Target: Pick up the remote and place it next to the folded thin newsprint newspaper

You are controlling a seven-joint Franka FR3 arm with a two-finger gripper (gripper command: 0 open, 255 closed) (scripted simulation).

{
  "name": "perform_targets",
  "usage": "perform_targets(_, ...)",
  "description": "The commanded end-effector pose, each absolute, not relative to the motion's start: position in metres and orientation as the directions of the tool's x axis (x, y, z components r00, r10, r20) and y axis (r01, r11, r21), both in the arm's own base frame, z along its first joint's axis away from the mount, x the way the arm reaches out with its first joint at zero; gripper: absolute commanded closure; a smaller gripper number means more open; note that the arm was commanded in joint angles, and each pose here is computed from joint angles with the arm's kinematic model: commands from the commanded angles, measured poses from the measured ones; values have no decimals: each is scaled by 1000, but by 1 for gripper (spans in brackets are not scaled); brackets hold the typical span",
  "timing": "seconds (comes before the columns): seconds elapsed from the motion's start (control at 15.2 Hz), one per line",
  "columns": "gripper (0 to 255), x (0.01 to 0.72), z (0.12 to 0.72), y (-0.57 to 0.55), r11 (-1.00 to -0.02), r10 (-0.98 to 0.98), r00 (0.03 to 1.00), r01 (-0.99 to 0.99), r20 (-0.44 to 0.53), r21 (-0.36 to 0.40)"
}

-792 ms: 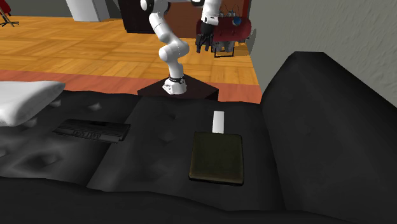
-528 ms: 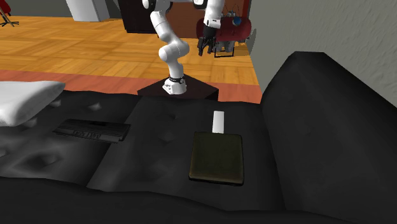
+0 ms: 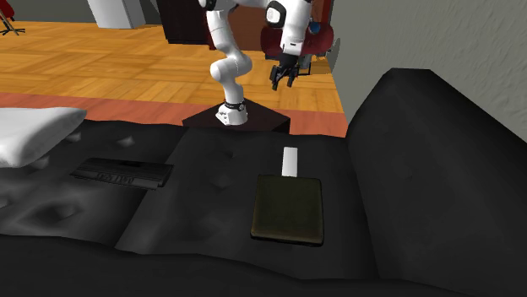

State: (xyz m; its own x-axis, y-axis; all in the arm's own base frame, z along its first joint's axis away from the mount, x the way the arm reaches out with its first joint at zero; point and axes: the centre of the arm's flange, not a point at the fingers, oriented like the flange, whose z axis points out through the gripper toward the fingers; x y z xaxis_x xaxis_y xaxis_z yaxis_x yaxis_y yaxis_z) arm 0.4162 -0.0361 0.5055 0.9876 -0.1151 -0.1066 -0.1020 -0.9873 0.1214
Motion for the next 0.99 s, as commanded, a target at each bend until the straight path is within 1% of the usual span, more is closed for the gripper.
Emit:
perform_targets(0.0, 0, 437, 495, -53, -982, -164, 981, -153, -100, 114)
perform_targets(0.46, 0, 507, 460, -106, -944, -326, 941, -319, -86, 85)
perform_targets(0.92, 0, 568, 426, -171, -878, -479, 874, -477, -76, 54)
